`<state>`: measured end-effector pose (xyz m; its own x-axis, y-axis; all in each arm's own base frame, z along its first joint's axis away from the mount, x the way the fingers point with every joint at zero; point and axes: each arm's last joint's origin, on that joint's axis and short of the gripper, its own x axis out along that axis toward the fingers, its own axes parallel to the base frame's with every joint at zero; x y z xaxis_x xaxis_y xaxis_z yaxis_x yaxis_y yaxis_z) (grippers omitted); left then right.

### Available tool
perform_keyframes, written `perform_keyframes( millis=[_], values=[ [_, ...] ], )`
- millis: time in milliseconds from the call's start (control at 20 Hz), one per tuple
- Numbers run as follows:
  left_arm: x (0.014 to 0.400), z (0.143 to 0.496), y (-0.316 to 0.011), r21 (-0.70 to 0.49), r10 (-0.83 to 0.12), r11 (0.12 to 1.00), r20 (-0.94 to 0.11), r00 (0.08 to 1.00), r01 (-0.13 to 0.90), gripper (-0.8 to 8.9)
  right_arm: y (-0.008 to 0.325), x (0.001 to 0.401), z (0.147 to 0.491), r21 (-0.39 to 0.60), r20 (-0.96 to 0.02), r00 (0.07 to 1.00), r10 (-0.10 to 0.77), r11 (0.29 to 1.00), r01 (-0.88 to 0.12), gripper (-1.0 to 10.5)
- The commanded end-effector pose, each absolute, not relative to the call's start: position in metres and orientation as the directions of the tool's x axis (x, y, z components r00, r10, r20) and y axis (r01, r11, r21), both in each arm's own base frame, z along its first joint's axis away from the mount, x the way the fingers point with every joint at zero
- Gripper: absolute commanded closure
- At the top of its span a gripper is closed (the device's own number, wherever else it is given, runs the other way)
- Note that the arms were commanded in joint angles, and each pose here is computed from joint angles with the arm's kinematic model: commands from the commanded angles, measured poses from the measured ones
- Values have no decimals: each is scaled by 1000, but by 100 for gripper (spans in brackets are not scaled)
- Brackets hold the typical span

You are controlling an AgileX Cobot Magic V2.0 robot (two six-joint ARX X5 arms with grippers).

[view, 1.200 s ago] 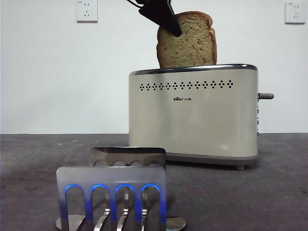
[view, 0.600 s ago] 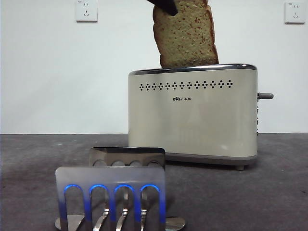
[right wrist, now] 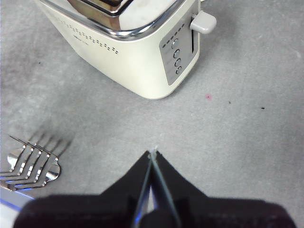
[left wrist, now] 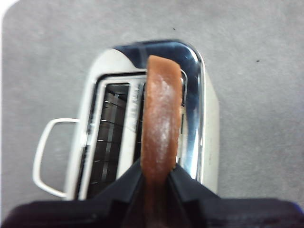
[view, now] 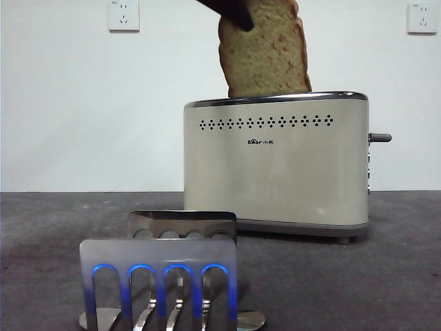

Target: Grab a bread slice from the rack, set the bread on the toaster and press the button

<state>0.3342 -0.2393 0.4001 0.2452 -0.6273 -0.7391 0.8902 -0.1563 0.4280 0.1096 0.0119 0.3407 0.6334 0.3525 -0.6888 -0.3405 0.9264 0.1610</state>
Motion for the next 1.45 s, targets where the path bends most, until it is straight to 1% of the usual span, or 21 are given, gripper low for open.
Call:
perform_keyframes(
  millis=[50,250,350,500,650,800,950,1050,1150,1200,1300,1350,1450],
  values=[
    [345,383,-245,397,-612,-173,-760,217,901,825,12,109,341,158,-687,634,355,925,-347,947],
    [353,374,-249,398,-603,-171,-766,224,901,825,12,109,341,157,-689,633,354,925,-347,947],
    [358,374,-248,428,-600,-151,-756,262,891,825,12,109,341,156,-687,634,355,924,-348,947],
    [361,375,-249,444,-613,-129,-739,281,887,825,12,109,341,155,-687,634,354,924,-348,947],
    [365,366,-252,411,-603,-130,-755,257,902,825,12,109,341,155,-687,634,354,924,-349,947],
    [370,355,-256,372,-614,-130,-758,220,919,825,12,109,341,156,-688,633,355,924,-348,947],
    [374,348,-259,365,-610,-129,-762,216,922,824,12,109,341,156,-688,633,354,924,-348,947],
    [375,348,-260,365,-614,-109,-756,226,925,819,12,109,341,155,-687,634,354,924,-348,947],
    [378,351,-261,370,-632,-59,-733,252,927,803,12,109,341,156,-688,634,355,924,-348,947],
    [379,352,-262,363,-641,-21,-720,266,931,724,12,109,341,155,-688,634,354,924,-348,947],
    [382,354,-263,346,-652,44,-701,289,937,432,12,109,341,156,-687,634,355,924,-348,947],
    [382,355,-263,342,-653,57,-698,294,938,369,12,109,341,155,-688,634,354,924,-348,947],
    [380,359,-262,343,-656,66,-692,300,937,368,12,109,341,155,-687,634,354,924,-348,947]
  ],
)
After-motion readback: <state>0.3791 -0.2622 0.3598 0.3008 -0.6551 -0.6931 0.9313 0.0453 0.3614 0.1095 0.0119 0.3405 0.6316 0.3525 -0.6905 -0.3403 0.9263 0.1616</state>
